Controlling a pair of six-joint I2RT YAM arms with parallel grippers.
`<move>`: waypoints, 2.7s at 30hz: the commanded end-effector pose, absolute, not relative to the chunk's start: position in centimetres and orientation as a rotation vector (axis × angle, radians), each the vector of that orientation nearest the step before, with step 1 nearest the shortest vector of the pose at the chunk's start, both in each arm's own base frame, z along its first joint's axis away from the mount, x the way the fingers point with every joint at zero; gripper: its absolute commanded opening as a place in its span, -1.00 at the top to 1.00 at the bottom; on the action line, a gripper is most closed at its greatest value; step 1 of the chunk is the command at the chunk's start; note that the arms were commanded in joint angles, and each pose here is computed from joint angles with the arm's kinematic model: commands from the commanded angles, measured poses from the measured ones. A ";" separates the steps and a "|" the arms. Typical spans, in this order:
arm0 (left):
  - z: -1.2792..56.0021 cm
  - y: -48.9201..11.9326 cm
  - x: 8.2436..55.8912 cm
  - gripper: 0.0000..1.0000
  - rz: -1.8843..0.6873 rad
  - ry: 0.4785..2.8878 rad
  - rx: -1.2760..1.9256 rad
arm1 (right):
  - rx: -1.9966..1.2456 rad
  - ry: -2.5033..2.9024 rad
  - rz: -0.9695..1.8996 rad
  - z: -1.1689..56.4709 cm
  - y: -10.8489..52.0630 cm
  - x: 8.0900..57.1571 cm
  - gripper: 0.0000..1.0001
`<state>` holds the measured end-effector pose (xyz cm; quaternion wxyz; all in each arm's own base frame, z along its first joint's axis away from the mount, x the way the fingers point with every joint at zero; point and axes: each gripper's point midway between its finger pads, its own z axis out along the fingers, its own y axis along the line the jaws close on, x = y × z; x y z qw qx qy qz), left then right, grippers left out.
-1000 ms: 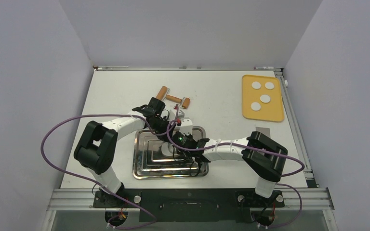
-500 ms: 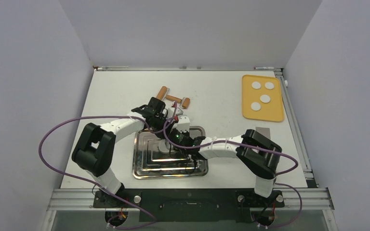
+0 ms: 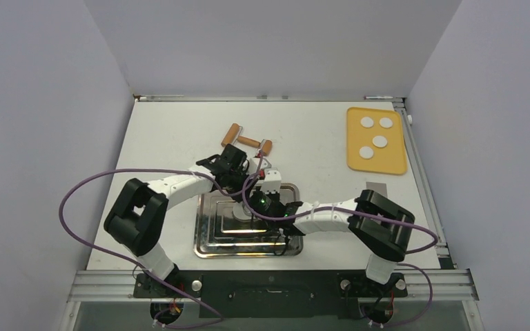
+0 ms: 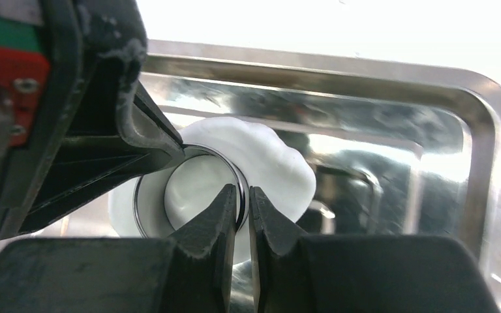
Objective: Roll out the dumpling wrappers from the dough
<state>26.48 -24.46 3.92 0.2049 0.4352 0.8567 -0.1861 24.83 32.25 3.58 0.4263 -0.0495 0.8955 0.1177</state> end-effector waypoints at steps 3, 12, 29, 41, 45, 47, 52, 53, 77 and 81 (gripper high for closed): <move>2.2 -16.0 26.4 1.00 -0.193 2.417 1.373 | -0.411 2.264 0.314 1.0 37.5 23.8 0.83; 1.8 -22.7 21.2 1.00 -0.544 2.306 1.585 | -0.314 2.290 0.169 1.1 32.1 24.0 0.83; 1.1 -18.4 19.9 1.00 -0.403 2.236 1.731 | -0.591 2.213 0.288 -0.6 37.1 20.9 0.83; 0.6 -22.5 18.8 1.00 -0.405 2.069 1.815 | -0.558 2.264 0.223 -2.0 33.5 21.9 0.83; 1.1 -24.3 23.4 1.00 -0.310 2.056 1.754 | -0.579 2.247 0.284 -0.9 34.9 21.0 0.83; 0.7 -24.6 24.9 1.00 -0.300 2.060 1.747 | -0.644 2.242 0.268 -1.0 35.8 18.9 0.83; 0.4 -24.5 24.8 1.00 -0.309 2.046 1.789 | -0.606 2.256 0.236 -1.2 35.7 17.3 0.83; 0.6 -24.4 24.3 1.00 -0.326 2.056 1.786 | -0.573 2.255 0.224 -1.1 35.3 18.0 0.83; -0.3 -21.5 23.7 1.00 -0.409 2.307 1.659 | -0.610 2.145 0.198 -0.4 34.2 19.2 0.83; 0.1 -23.6 23.3 1.00 -0.422 2.227 1.711 | -0.631 2.147 0.162 -0.4 34.8 17.0 0.83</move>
